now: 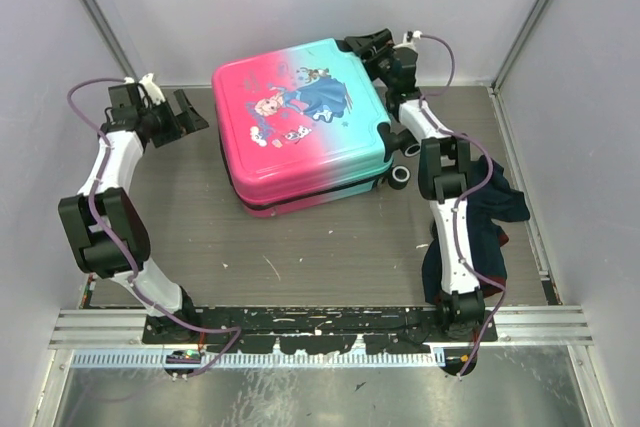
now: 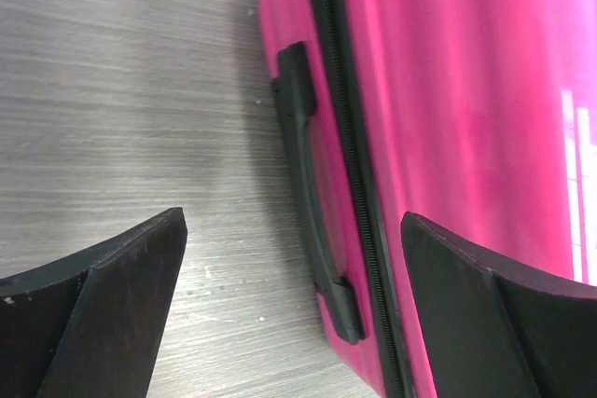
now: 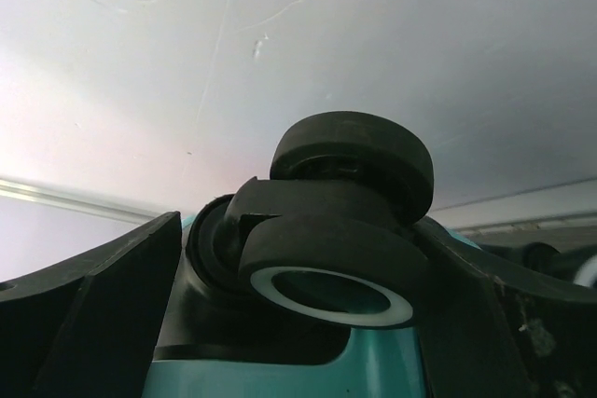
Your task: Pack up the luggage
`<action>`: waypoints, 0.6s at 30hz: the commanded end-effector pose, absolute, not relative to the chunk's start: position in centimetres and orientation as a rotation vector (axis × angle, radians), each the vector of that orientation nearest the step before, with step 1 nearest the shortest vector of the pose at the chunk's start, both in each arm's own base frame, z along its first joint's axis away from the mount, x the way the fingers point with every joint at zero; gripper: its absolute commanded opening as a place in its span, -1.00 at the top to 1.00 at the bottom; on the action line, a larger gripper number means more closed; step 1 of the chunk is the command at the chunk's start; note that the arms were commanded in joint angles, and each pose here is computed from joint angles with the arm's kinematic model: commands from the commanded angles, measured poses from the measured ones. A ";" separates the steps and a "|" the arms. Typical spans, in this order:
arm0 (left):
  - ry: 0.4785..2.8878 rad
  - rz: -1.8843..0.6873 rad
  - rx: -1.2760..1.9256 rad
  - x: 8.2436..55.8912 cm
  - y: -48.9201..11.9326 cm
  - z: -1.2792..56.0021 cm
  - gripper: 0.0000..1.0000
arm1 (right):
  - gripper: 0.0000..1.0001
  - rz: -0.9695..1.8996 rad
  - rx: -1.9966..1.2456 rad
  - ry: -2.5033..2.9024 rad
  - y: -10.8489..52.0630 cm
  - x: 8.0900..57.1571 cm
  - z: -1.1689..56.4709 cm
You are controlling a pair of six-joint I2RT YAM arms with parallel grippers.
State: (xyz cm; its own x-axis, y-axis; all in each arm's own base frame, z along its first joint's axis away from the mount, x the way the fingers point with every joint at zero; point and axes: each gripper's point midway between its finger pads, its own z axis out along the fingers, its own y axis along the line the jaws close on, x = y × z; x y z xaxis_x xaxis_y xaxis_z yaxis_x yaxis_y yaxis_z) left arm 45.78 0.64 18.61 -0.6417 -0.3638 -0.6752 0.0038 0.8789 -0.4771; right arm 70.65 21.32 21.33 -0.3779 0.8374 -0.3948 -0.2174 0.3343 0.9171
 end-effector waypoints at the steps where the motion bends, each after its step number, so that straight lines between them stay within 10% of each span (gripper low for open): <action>1: 2.259 -0.485 -0.350 45.4 2.3 16.5 -0.97 | -1.00 1.170 0.455 1.683 19.1 68.4 20.7; 18: 2.397 -0.571 -0.374 44.5 -1.2 9.5 -0.84 | -1.00 0.611 0.137 1.712 3.3 57.4 30.4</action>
